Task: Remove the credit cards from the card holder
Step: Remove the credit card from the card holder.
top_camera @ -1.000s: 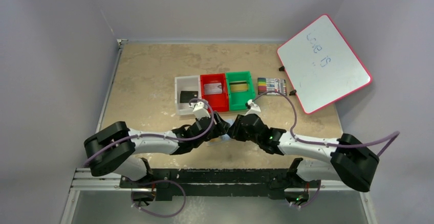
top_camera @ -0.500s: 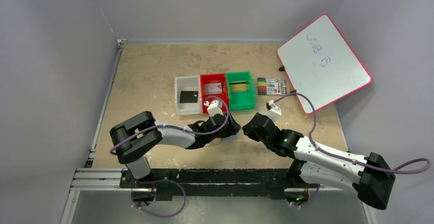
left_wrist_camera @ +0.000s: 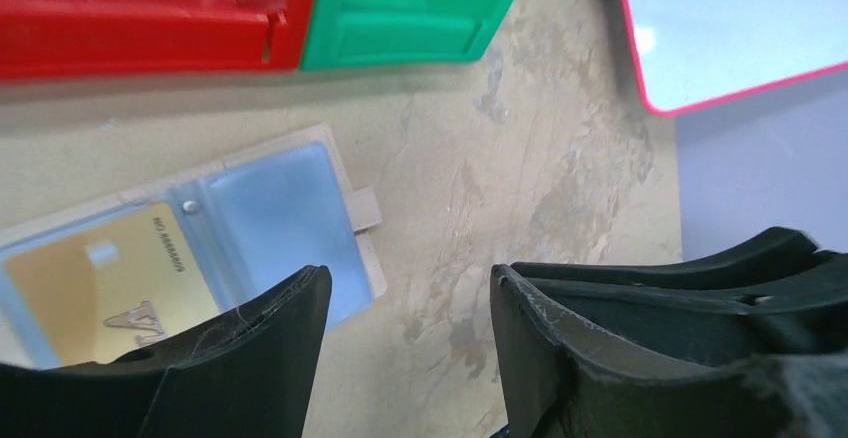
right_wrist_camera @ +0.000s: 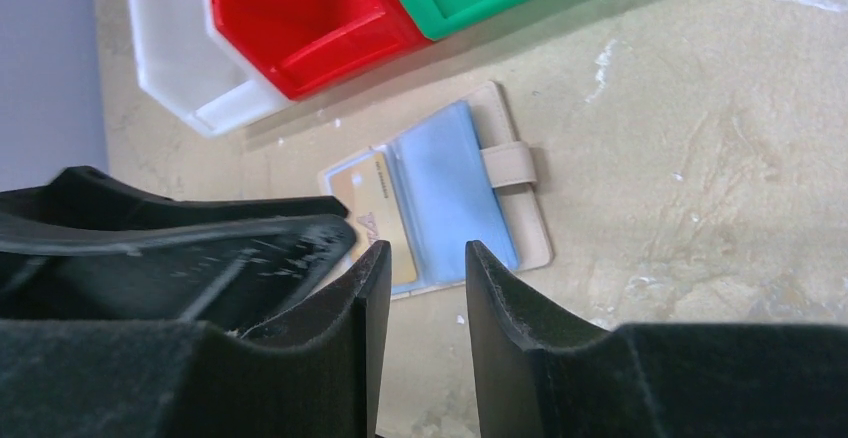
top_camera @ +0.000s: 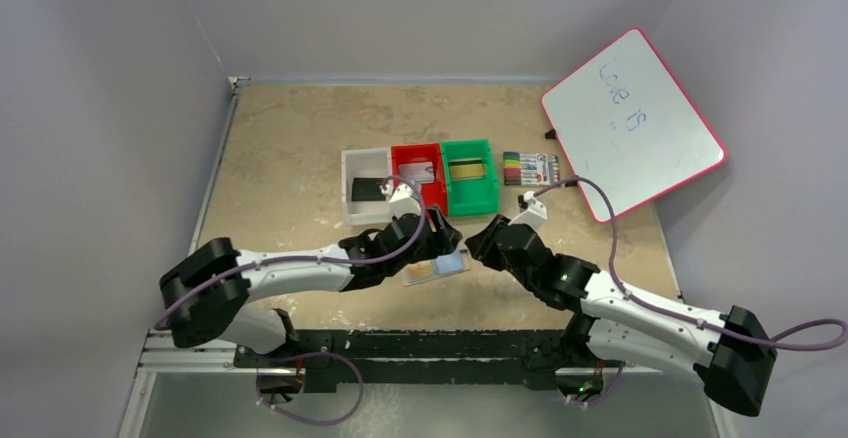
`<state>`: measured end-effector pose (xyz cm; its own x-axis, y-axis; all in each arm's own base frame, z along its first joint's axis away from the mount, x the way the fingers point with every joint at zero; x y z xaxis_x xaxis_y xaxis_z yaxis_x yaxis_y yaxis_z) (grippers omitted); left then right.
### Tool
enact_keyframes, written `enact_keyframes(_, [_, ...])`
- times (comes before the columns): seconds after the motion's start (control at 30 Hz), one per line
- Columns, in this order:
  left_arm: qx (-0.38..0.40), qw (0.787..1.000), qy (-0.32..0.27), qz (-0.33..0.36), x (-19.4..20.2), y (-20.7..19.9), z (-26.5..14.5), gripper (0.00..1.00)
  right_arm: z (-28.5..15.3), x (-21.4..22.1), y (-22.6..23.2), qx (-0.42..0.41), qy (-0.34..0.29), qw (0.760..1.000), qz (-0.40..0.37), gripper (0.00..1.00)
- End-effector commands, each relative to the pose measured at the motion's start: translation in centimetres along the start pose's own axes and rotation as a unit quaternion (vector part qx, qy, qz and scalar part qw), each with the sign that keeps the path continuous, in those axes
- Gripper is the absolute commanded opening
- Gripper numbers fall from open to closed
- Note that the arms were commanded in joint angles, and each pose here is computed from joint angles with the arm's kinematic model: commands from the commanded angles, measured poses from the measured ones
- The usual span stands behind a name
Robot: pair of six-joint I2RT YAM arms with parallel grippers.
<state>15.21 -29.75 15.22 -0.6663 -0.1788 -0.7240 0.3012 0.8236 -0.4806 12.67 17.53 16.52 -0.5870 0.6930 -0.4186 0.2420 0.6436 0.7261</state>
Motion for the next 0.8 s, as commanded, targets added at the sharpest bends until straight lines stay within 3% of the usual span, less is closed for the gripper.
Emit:
enact_keyframes(0.0, [-0.053, 0.997, -0.042, 0.022, -2.0, 0.9, -2.1, 0.60, 0.1, 0.0, 1.3, -0.059, 0.008, 0.998, -0.020, 0.36])
enact_keyframes(0.23, [-0.154, 0.987, -0.032, 0.045, -0.4, 4.9, -3.6, 0.60, 1.9, 1.6, 3.7, -0.110, 0.080, 0.987, -0.081, 0.34])
enact_keyframes(0.77, [-0.125, 0.992, -0.021, 0.024, 1.2, 6.3, -4.6, 0.57, 7.0, 4.5, 4.0, -0.133, 0.216, 0.962, -0.102, 0.27])
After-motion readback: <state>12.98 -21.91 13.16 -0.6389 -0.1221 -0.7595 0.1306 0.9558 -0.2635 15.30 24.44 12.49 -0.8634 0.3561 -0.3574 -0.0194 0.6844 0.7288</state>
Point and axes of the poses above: each gripper's point midway between its finger pads, its own z axis out along the fingers, its own y axis along the line the jaws close on, x = y × z, the point moved 10 cm from there along -z, back along the fingers, and after that the axes turned 15 degrees about z, right-handed, at the moved point
